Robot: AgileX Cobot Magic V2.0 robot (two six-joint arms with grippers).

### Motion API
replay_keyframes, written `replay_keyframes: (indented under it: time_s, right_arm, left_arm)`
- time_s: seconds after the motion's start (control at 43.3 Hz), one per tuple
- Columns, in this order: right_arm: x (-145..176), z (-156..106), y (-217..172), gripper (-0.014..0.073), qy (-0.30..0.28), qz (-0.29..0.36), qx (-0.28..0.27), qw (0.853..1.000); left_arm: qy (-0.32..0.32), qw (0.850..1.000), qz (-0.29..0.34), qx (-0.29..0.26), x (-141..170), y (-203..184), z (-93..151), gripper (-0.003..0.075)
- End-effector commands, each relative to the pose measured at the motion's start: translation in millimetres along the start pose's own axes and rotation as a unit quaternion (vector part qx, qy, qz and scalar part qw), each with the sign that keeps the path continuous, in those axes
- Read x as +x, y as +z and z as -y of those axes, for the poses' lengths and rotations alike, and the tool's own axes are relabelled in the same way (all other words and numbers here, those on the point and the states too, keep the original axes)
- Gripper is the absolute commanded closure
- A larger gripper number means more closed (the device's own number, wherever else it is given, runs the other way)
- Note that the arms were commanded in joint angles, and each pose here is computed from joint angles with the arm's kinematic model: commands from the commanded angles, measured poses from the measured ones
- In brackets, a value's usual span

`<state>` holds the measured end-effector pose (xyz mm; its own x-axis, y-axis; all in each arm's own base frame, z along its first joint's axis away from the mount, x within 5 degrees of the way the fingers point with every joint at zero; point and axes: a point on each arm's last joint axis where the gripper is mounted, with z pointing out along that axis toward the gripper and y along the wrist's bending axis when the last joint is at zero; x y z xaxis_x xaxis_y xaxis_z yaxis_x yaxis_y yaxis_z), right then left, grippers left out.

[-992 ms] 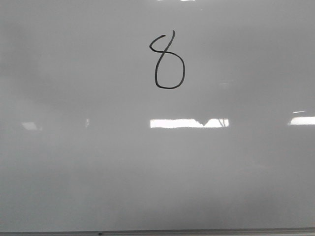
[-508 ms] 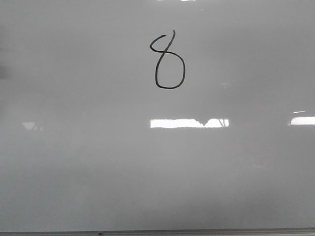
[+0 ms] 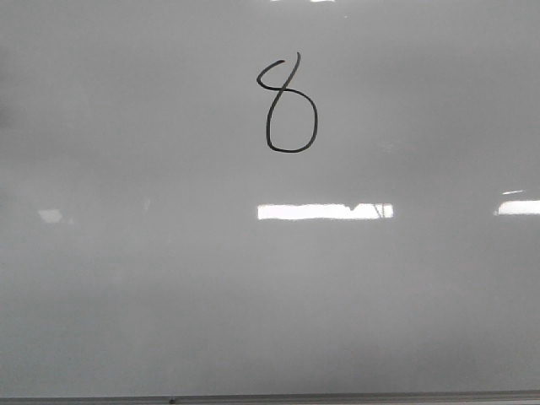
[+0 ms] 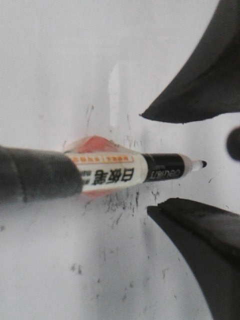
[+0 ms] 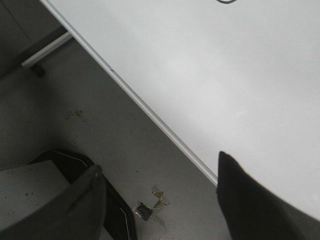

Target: Write number 8 on whiteboard

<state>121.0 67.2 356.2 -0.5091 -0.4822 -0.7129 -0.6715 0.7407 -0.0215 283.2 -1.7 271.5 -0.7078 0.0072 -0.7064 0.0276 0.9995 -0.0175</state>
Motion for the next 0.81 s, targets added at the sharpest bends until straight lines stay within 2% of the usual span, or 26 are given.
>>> replay_keyframes:
  time_s: [0.0, 0.185, 0.3, 0.438, 0.577, 0.784]
  right_arm:
    - [-4, 4, -18, 0.0095, 0.041, 0.044, 0.052, 0.997]
    - [12, 9, -41, 0.0095, 0.133, 0.048, 0.137, 0.981]
    - [23, 9, -55, 0.0095, 0.174, 0.060, 0.172, 0.968]
    - [32, 2, -69, 0.0095, 0.176, 0.079, 0.175, 0.966]
    - [37, -1, -77, 0.0095, 0.172, 0.096, 0.177, 0.964]
    - [38, -2, -78, 0.0095, 0.168, 0.096, 0.178, 0.965]
  left_arm:
    - [0.029, 0.997, 0.073, 0.001, -18, -39, 6, 0.0365]
    - [0.086, 0.986, 0.136, 0.044, -15, -103, 35, 0.0365]
    - [0.111, 0.980, 0.146, 0.078, -3, -135, 48, 0.0365]
    - [0.129, 0.976, 0.124, 0.120, 18, -162, 57, 0.0365]
    - [0.113, 0.976, 0.099, 0.160, 36, -178, 58, 0.0365]
    - [0.110, 0.975, 0.102, 0.165, 45, -184, 56, 0.0366]
